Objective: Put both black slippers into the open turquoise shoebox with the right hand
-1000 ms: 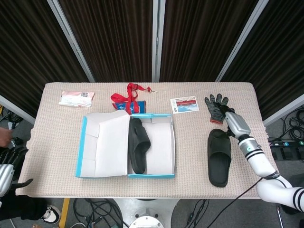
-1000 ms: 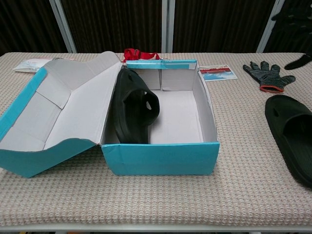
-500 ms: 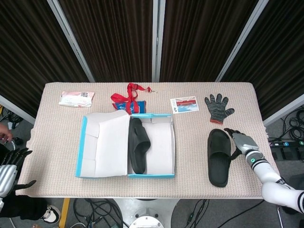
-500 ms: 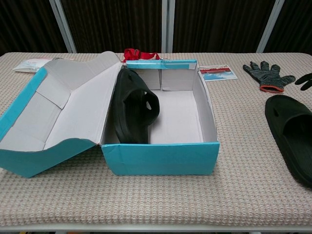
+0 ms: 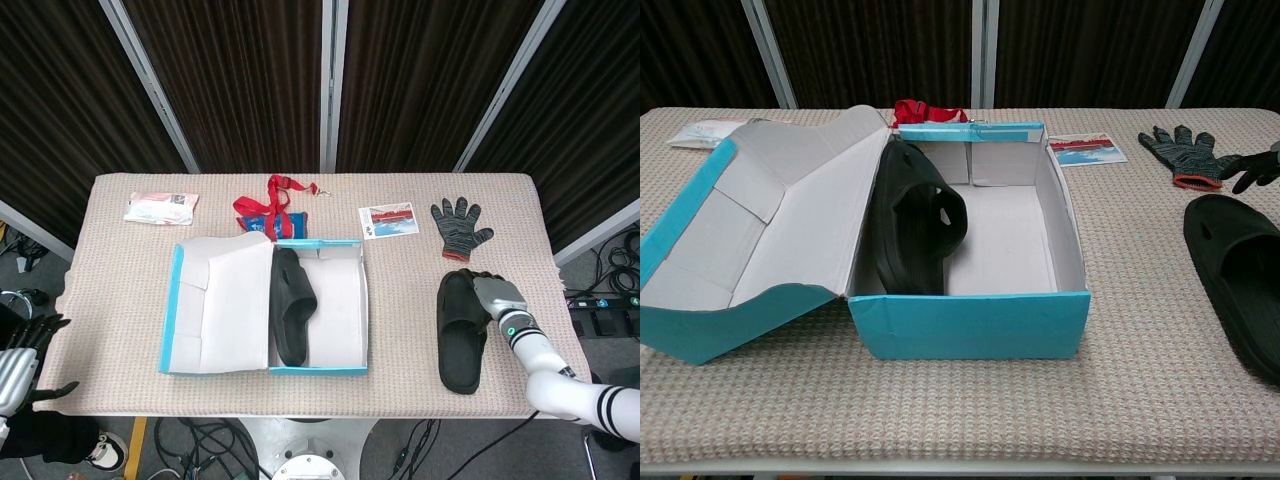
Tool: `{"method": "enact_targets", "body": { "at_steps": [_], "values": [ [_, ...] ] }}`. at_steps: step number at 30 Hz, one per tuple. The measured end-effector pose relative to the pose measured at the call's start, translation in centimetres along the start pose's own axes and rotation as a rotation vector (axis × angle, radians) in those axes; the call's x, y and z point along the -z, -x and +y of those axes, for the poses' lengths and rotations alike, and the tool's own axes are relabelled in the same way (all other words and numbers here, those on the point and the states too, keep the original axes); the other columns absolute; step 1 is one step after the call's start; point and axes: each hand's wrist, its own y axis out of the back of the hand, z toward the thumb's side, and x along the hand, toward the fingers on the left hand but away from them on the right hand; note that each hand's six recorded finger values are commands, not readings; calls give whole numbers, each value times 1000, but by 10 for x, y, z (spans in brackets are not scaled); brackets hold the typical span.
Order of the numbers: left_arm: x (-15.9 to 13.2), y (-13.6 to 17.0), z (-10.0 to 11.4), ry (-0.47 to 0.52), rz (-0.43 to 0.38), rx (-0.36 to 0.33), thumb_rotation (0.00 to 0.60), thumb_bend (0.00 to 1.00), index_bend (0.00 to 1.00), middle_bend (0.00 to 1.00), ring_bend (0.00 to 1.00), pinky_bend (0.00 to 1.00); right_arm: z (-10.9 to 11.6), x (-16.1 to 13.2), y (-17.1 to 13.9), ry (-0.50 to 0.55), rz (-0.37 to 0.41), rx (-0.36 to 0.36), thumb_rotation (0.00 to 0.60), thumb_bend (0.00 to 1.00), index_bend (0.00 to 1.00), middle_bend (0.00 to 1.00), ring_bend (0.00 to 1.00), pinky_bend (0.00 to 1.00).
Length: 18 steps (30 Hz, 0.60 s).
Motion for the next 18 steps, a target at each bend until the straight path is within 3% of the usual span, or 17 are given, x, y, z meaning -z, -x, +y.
{"method": "enact_targets", "body": {
  "at_steps": [12, 18],
  "values": [
    [9, -1, -5, 35, 14, 17, 600, 57, 127, 83, 0, 52, -8, -5, 9, -32, -40, -17, 600, 0, 85, 176, 0, 58],
    [10, 0, -5, 39, 15, 18, 600, 57, 127, 83, 0, 53, -6, -9, 11, -33, -38, 13, 600, 0, 285, 311, 13, 59]
  ]
}}
